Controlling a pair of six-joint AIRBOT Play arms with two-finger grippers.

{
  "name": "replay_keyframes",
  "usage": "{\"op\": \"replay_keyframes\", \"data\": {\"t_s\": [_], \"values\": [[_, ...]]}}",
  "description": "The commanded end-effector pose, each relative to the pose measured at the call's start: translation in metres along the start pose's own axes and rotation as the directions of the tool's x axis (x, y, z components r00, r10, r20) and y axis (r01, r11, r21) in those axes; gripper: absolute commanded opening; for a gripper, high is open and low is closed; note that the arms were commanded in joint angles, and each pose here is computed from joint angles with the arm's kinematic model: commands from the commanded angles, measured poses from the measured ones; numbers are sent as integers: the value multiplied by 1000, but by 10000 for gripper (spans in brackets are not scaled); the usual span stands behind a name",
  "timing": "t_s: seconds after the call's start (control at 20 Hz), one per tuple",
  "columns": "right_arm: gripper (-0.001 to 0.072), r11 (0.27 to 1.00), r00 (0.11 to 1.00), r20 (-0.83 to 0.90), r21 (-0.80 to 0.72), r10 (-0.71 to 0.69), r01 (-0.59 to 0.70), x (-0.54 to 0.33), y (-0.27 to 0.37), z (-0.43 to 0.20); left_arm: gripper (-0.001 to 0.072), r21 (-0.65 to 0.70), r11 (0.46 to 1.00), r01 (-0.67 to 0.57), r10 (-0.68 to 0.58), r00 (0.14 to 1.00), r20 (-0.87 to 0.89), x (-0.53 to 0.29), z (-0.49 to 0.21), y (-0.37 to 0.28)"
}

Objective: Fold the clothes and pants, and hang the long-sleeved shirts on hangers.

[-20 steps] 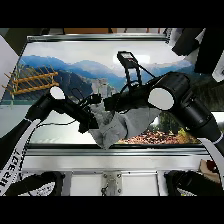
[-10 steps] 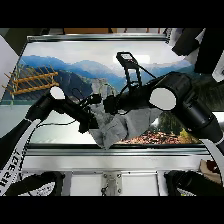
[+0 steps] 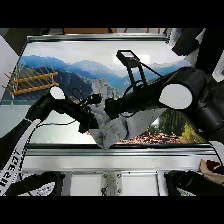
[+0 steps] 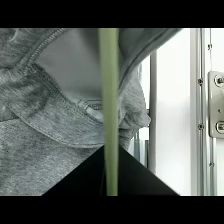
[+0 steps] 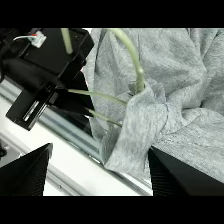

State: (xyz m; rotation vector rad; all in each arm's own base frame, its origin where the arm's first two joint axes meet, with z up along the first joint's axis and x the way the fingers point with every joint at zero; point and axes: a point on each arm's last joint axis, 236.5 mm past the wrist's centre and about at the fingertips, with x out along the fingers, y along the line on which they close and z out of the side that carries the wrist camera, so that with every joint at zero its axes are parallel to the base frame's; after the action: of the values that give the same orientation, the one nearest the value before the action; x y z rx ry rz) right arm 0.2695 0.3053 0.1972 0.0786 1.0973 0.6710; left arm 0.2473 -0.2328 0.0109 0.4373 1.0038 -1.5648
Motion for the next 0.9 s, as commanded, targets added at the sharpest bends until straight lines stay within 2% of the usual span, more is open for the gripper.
{"op": "replay_keyframes", "data": {"t_s": [0.0,0.25,0.4,0.6,0.7,0.85], "values": [[657,999,998,-53,-29,31,-33,-18,2,-8,13,-1,1000,0,0,1000,0,0,0,0],[656,993,989,-93,27,114,-112,-27,-3,-8,13,-1,1000,0,0,1000,0,0,0,0],[656,986,987,-95,-100,127,-136,-27,-1,-8,13,-1,1000,0,0,1000,-1,0,0,0],[657,958,985,-98,-238,141,-161,-44,-37,-3,13,-1,1000,0,0,1000,-1,0,0,0],[656,952,982,-60,-240,180,-189,-55,-55,8,13,-1,1000,0,0,1000,-1,0,0,0],[656,975,989,-5,-171,145,-144,-63,-87,21,13,-1,1000,0,0,1000,-1,0,-1,0]]}}
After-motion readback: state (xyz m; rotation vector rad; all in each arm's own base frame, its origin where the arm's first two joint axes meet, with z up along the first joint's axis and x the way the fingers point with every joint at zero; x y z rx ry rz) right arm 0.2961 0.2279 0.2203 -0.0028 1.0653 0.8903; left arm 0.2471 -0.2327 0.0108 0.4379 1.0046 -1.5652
